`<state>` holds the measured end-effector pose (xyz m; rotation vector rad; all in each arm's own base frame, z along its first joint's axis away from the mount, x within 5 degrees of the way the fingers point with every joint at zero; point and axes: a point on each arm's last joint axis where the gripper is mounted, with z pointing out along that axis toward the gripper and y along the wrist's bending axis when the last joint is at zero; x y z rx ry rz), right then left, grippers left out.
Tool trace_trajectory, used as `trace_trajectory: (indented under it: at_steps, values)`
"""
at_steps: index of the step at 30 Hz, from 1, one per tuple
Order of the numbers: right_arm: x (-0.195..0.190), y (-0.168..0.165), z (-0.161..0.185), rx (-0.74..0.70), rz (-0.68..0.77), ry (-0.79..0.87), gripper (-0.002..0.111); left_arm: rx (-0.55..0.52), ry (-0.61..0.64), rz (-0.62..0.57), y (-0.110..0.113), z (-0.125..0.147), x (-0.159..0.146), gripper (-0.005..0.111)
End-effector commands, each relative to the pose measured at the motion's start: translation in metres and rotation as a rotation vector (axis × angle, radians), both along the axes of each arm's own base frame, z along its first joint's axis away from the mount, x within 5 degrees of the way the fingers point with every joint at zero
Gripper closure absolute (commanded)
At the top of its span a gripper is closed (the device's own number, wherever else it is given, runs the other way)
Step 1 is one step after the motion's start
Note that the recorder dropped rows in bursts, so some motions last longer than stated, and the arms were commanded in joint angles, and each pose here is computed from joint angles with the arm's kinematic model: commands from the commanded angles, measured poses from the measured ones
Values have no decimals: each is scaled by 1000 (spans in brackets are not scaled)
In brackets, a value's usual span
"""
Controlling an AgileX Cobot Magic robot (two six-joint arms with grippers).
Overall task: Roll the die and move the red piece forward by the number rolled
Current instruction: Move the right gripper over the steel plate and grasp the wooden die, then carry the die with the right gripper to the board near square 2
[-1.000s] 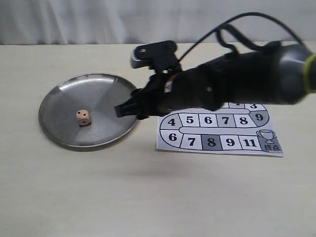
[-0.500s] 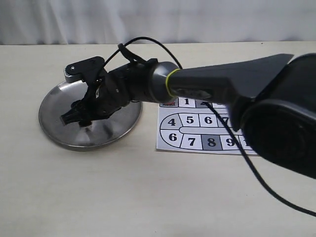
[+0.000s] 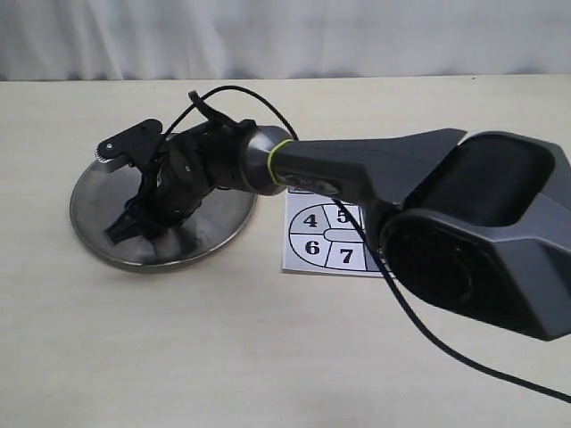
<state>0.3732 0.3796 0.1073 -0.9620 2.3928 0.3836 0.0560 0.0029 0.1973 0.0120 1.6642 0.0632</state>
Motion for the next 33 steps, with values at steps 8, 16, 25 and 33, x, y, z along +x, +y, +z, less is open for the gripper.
trace_trajectory:
  at_steps: [8,16,25,33]
  values:
    - [8,-63,131,-88,-39,-50,104,-3,-9,-10,-1,0,0,107]
    - [34,-157,182,-111,-245,3,104,-3,-9,-10,-1,0,0,107]
    - [49,-228,113,-175,-415,141,104,-3,-9,-10,-1,0,0,107]
    - [48,-246,49,-274,-428,138,72,-3,-9,-10,-1,0,0,107]
